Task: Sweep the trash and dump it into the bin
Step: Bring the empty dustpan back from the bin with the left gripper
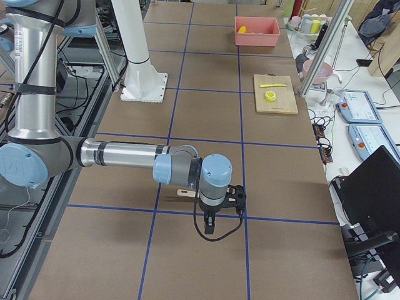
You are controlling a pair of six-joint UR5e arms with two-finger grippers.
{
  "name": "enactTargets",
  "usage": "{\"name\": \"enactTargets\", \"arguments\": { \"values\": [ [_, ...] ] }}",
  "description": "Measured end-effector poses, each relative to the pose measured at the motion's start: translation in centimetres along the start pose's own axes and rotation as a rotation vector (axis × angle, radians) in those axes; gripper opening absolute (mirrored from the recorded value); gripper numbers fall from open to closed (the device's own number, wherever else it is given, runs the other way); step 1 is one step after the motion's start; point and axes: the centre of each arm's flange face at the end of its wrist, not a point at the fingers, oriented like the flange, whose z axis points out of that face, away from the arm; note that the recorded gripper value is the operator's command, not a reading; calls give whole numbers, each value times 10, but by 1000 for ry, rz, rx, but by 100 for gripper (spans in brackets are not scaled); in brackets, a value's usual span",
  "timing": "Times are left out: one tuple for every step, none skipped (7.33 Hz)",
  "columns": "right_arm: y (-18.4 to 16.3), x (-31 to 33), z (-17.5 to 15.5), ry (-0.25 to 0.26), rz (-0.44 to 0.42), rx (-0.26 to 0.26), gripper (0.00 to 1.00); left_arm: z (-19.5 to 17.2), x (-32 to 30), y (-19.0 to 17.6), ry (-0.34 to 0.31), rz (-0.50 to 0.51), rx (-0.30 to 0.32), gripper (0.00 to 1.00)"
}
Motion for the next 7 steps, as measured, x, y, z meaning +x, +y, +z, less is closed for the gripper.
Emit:
{"name": "enactTargets", "arguments": {
  "values": [
    [0,0,0,1,0,0,100,-11,24,-8,51,-27,42,0],
    [0,0,0,1,0,-1,100,-16,56,-19,82,-20,65,0],
    [1,1,1,1,2,-3,100,-16,101,-35,117,15,62,0],
    [2,2,2,1,4,-6,100,-10,144,-50,155,59,47,0],
    [3,3,4,1,7,-9,100,0,182,-64,190,112,33,0],
    [4,4,6,1,10,-12,100,15,216,-78,225,170,19,0],
    [4,6,7,0,13,-16,100,33,250,-90,262,236,6,0]
  ]
}}
